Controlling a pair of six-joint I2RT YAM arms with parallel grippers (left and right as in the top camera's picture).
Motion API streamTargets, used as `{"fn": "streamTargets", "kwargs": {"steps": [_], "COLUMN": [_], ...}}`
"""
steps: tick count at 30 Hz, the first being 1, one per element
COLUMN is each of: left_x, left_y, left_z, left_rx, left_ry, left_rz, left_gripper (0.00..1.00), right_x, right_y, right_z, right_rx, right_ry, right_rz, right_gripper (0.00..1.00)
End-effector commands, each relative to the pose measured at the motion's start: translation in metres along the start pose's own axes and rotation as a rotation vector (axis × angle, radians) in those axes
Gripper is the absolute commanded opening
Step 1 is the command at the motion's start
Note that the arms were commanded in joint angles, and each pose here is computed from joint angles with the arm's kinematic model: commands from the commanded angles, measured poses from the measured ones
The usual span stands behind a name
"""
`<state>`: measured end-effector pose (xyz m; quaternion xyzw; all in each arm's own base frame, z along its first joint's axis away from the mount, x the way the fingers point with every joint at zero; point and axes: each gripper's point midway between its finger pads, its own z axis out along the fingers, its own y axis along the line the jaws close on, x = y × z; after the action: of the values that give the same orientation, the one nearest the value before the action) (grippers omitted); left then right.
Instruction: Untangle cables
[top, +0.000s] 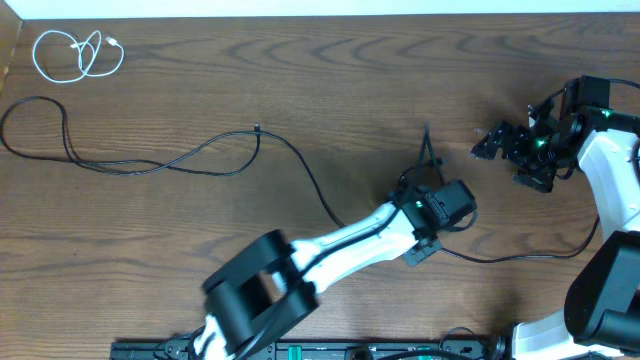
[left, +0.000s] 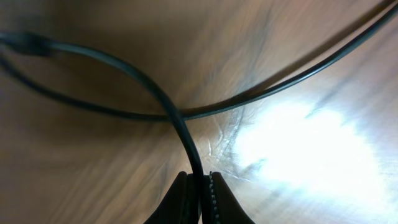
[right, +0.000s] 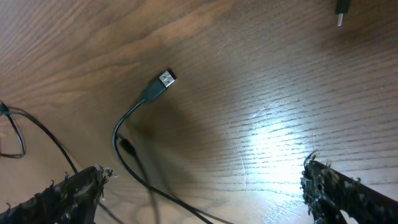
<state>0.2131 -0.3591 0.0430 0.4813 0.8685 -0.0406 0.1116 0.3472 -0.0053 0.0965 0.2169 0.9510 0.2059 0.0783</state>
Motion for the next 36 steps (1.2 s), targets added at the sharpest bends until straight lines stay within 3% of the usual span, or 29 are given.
{"fn": "streamTargets", "kwargs": {"steps": [1, 8, 15, 25, 28, 36], "left_x": [-0.032, -0.059, -0.057, -0.015, 0.003, 0.037], "left_y": [0.001, 0.010, 0.090, 0.216, 0.249, 0.294], "left_z": [-0.063, -0.122, -0.132, -0.136, -0.140, -0.147], "left_rx": [0.023, 0.067, 0.034, -0.055, -0.022, -0.018], "left_ry": [-0.182, -0.386, -0.426, -0.450, -0.465, -0.489], "left_rz": [-0.069, -0.139, -0.497, -0.962, -1.135, -1.407], "left_gripper": [0.08, 0.07, 0.07, 0.08, 0.08, 0.07], "right_x": [-0.001, 0.002, 0.002, 0.005, 0.005, 0.005], "right_y": [0.002, 0.001, 0.001, 0.001, 0.001, 0.001], "right_z": [-0.002, -0.002, -0.002, -0.002, -0.002, -0.002], "right_rx": [-0.007, -0.005, -0.004, -0.001, -0.002, -0.001], "right_ry": [-0.006, 0.006, 0.008, 0.018, 0.017, 0.017], "right_rz": [-0.019, -0.014, -0.013, -0.009, -0.009, -0.009], "right_gripper": [0.99, 0.99, 0.99, 0.99, 0.99, 0.99]}}
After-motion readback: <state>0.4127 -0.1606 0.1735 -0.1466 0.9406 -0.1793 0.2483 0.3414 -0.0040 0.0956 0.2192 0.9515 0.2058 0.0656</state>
